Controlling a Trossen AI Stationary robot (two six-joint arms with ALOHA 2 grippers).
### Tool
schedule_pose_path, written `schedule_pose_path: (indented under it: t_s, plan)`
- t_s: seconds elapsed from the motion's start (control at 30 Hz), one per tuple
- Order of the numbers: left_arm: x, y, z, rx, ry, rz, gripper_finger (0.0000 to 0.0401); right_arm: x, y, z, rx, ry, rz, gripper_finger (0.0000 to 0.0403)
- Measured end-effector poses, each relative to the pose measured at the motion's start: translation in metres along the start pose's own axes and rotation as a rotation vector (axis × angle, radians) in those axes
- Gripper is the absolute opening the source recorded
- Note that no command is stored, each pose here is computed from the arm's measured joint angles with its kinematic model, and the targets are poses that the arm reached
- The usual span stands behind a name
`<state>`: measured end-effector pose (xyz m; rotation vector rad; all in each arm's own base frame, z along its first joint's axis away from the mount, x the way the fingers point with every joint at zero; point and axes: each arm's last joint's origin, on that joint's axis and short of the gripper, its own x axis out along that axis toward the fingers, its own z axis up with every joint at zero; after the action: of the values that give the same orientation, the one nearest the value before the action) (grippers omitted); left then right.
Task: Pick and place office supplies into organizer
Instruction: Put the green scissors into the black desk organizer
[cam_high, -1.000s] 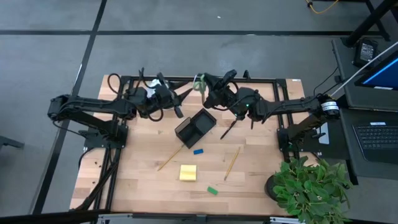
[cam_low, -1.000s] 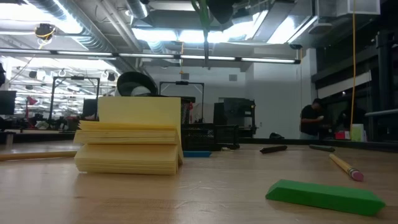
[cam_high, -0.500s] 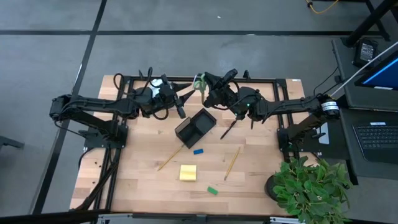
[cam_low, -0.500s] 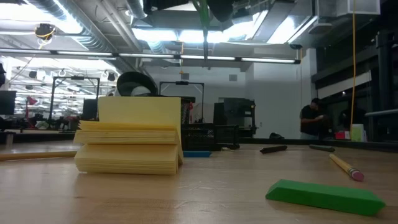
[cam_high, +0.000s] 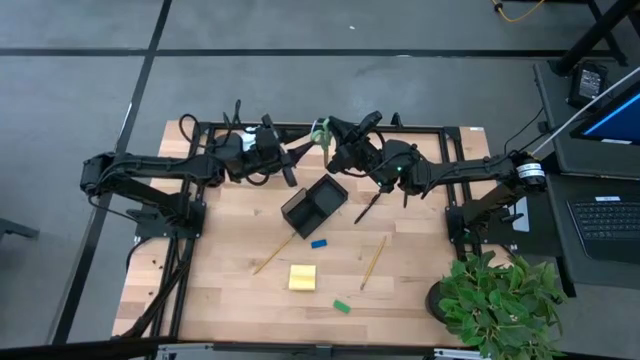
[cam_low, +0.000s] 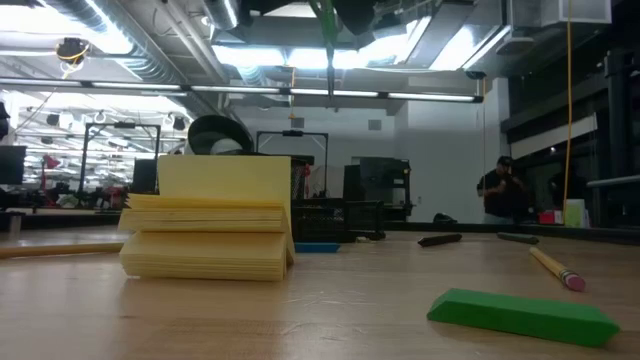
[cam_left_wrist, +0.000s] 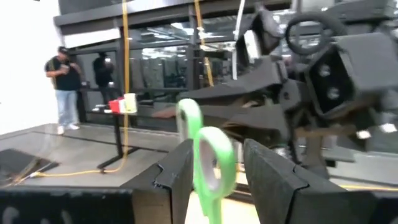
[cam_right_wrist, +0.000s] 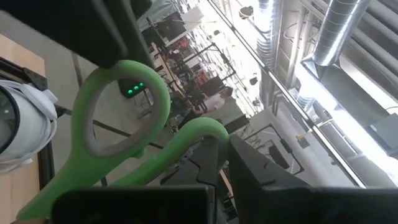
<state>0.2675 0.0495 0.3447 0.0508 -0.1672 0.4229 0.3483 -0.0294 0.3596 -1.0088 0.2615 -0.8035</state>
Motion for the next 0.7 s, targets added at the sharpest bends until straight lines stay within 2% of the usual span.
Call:
schedule_pose_path:
  t_s: [0.17,0.37,0.47,0.63,0.7]
  plan:
    - [0.007,-0.002,-0.01,-0.014,0.027,-0.028,0.0131,0.0,0.0,0.0,0.001,0.0,-0.001,0.0022]
    - [0.011,-0.003,-0.011,0.009,-0.015,-0.021,0.0116,0.0,0.0,0.0,0.001,0.0,0.0,0.0022]
    - [0.011,-0.003,-0.011,0.01,-0.014,-0.013,0.0093,0.0,0.0,0.0,0.001,0.0,0.0,0.0022]
    - [0.011,-0.003,-0.012,0.009,-0.005,-0.009,0.0029,0.0,0.0,0.0,0.0,0.001,-0.001,0.0022]
    - [0.011,-0.003,-0.012,0.012,-0.003,-0.009,0.0028,-0.001,0.0,0.0,-0.001,0.0,0.001,0.0021]
